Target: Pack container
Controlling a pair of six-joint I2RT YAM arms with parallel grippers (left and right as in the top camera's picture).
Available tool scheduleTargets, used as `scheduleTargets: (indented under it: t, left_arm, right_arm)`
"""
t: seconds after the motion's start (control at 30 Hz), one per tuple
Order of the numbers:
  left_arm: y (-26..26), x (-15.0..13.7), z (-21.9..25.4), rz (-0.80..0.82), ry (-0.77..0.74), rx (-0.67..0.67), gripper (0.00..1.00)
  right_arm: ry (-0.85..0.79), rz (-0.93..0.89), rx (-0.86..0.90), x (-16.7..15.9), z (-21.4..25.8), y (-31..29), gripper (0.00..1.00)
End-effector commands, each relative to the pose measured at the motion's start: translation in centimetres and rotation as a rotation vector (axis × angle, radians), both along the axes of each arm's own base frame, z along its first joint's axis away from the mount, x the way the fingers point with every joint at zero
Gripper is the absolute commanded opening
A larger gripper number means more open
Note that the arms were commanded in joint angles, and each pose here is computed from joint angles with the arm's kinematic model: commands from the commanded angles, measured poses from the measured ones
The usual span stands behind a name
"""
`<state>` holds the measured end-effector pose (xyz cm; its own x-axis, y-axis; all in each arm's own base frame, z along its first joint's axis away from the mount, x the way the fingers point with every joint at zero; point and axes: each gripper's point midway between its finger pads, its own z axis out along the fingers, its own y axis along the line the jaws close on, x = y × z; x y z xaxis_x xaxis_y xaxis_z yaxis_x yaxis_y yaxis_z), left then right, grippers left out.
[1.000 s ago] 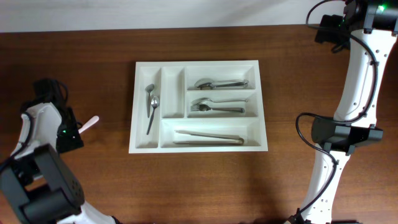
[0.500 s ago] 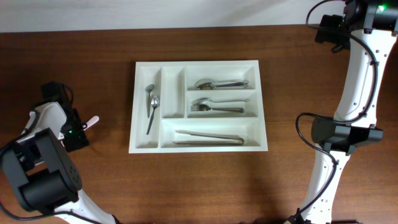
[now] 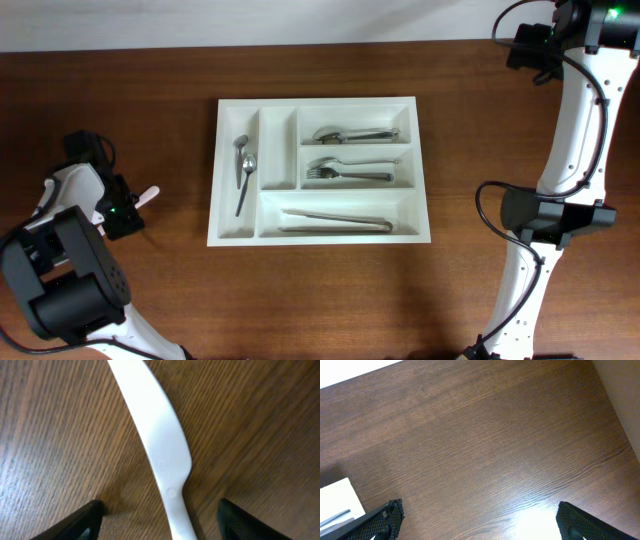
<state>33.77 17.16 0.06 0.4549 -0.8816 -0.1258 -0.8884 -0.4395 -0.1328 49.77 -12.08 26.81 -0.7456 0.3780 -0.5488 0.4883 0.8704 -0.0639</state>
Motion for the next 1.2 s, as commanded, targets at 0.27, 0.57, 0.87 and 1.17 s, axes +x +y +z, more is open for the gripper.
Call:
scheduleTargets:
  t: [0.27,0.57,0.87,1.17]
  left_arm:
    - [-2.5,-1.9,-3.0,0.021,0.085,-0.14,0.72]
    - [-3.5,-2.2,-3.0,0.02,0.094,-0.191,0.72]
    - [-4.1,-3.6,-2.9,0.024,0.15,-0.215,0.69]
    - [-4.6,-6.1,-2.5,0.029,0.257,-0.229,0.71]
  right_arm:
    - [-0.049,0.005,-0.01,-0.7,2.4,0.1,0.99]
    - [-0.049,0.005,-0.01,-0.7,2.4,0.1,0.99]
    - [-0.049,0.005,-0.01,-0.7,2.4,0.1,0.99]
    - [-0.049,0.005,-0.01,-0.7,2.4,0.1,0.99]
